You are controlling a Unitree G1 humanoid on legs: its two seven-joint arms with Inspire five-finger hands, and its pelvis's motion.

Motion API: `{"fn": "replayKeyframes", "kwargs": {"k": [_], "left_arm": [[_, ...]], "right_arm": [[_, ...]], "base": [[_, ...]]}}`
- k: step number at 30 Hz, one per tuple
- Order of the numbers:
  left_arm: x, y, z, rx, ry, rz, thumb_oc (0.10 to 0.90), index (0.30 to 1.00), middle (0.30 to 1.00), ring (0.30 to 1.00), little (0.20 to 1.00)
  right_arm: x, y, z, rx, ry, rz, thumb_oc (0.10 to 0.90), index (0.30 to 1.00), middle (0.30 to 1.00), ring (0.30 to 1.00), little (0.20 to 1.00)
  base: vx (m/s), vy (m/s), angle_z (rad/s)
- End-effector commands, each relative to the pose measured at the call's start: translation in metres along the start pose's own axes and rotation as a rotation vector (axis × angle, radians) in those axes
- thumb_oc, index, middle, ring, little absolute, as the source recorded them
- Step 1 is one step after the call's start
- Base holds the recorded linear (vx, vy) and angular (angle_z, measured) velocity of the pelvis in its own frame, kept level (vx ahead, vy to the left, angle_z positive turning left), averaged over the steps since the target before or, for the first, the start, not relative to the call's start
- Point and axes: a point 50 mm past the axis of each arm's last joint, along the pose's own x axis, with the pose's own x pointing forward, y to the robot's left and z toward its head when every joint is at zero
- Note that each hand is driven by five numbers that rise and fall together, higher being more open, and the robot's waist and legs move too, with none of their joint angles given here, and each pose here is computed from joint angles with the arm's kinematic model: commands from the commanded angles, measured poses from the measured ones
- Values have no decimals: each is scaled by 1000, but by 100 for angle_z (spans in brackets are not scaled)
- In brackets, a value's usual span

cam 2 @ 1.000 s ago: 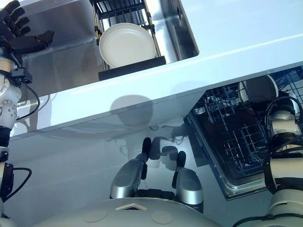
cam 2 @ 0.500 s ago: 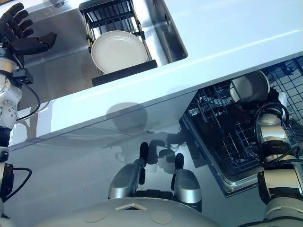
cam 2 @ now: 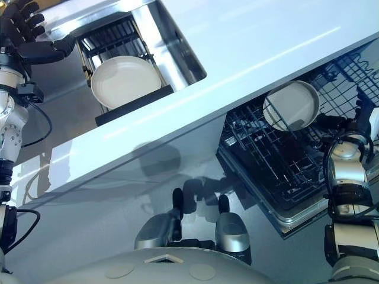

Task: Pick up plates and place into dishwasher.

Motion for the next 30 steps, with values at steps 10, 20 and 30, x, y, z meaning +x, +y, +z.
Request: {"fn": "replayKeyframes", "kwargs": {"k": [10,20,30], "left_arm": [[21,37,24,482,89,-54,800,900,900,900,900],[18,53,-17,620,542,-273,800,900,900,900,900],[9,39,-37,553,681,-424,800,900,900,900,900]], "right_arm": [[-40,3,68,156,-503,202,800,900,900,900,900],[-74,27,64,151,-590,466,800,900,900,900,900],[-79,29,61,136,-586,490,800,900,900,900,900]], "base": [[-3,116,-22],[-4,107,-25],[5,50,-5]]}}
